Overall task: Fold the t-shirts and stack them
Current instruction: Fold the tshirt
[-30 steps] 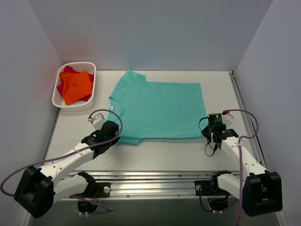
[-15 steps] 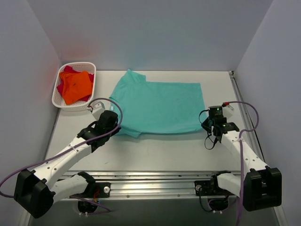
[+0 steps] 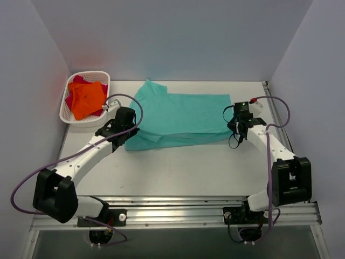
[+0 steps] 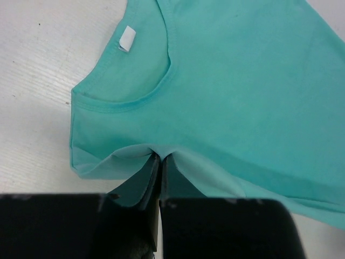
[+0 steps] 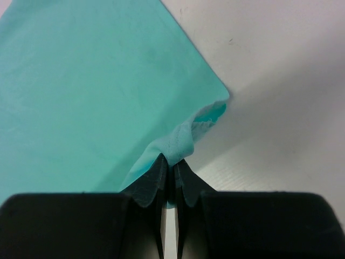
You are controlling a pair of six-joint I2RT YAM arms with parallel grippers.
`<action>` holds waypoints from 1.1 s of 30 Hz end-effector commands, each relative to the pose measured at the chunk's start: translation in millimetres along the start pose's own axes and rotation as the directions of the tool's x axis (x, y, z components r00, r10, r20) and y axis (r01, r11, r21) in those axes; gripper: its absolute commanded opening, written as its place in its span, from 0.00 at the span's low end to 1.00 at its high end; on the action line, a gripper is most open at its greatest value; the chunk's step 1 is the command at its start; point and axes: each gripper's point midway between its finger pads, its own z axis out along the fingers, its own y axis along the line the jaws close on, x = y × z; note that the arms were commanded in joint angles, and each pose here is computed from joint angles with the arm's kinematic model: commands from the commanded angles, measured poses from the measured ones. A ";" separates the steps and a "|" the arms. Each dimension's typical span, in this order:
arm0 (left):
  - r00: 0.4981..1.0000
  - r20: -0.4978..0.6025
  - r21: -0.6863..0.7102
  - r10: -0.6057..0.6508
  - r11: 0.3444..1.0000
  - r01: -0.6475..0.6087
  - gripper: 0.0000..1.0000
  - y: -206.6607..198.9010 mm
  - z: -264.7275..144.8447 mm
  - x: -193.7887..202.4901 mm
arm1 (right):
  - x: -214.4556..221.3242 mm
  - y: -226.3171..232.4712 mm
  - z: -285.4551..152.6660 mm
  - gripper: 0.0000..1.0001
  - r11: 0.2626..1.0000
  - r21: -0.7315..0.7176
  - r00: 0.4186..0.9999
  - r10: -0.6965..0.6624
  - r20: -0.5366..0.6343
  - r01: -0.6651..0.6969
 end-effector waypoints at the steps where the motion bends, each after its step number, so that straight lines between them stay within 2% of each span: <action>1: 0.999 0.033 0.062 -0.030 0.998 0.028 0.03 -18.9 16.7 -29.9 | -12.6 0.2 18.2 0.00 0.998 0.069 1.000 0.001 0.025 -0.003; 9: 0.994 -0.105 0.046 0.036 0.998 -0.031 0.03 -30.2 113.1 -32.8 | -8.1 6.8 76.9 0.00 0.982 0.188 1.000 0.014 -0.018 -0.010; 11: 0.988 -0.147 0.065 0.052 0.997 -0.043 0.08 -39.8 140.7 -31.7 | 0.6 2.8 92.7 0.00 0.974 0.228 0.999 0.013 -0.044 -0.003; 12: 0.985 -0.160 0.056 0.062 0.997 -0.054 0.13 -39.0 147.2 -31.0 | 2.2 2.6 97.4 0.03 0.971 0.237 0.999 0.020 -0.050 -0.008; 13: 0.980 -0.185 0.048 0.072 0.997 -0.064 0.21 -36.4 162.3 -22.8 | 0.1 6.6 104.8 0.10 0.970 0.244 0.998 0.024 -0.051 -0.011; 14: 0.981 -0.180 0.073 0.069 0.996 -0.057 0.41 -46.1 167.2 -32.3 | -2.8 8.8 107.6 0.22 0.969 0.249 0.999 0.027 -0.045 -0.015; 15: 0.979 -0.193 0.061 0.067 0.997 -0.056 0.55 -42.4 172.0 -34.4 | -4.2 8.8 109.3 0.48 0.965 0.262 0.999 0.028 -0.044 -0.015; 16: 0.977 -0.202 0.062 0.069 0.996 -0.058 0.65 -42.6 176.6 -35.4 | -5.4 8.7 114.3 0.63 0.960 0.280 0.999 0.026 -0.042 -0.013; 17: 0.973 -0.218 0.051 0.069 0.997 -0.059 0.78 -39.7 183.9 -32.8 | -19.8 19.4 114.4 0.82 0.963 0.267 0.999 0.035 -0.014 -0.030; 18: 0.976 -0.209 0.041 0.059 0.998 -0.051 0.84 -40.6 183.9 -44.7 | -23.4 22.3 114.4 0.97 0.963 0.270 0.999 0.031 -0.010 -0.027; 20: 0.980 -0.189 0.045 0.054 0.998 -0.046 0.91 -41.8 183.8 -57.2 | -44.0 36.9 112.6 0.98 0.966 0.253 0.999 0.041 0.027 -0.046; 25: 0.998 -0.064 0.071 0.007 0.998 -0.002 0.92 -46.8 150.2 -125.9 | -76.9 76.2 83.5 0.98 0.983 0.173 0.993 0.037 0.111 -0.056; 27: 1.000 -0.022 0.045 0.014 0.999 -0.013 0.92 -40.0 137.6 -136.0 | -85.7 98.2 61.6 0.98 0.994 0.103 0.988 0.025 0.154 -0.041; 29: 0.999 0.033 0.066 0.003 0.998 -0.005 0.92 -42.1 114.6 -150.5 | -68.8 130.8 39.9 0.98 0.999 0.005 0.987 -0.038 0.157 0.037; 31: 0.999 0.047 0.058 -0.007 0.998 0.004 0.92 -30.5 101.6 -143.6 | -49.0 165.7 18.2 0.95 0.983 -0.163 0.986 -0.057 0.157 0.083; 33: 0.997 0.073 0.078 -0.022 0.997 0.016 0.92 -28.9 95.1 -143.5 | -14.4 206.8 -7.3 0.84 0.942 -0.305 0.982 -0.094 0.163 0.141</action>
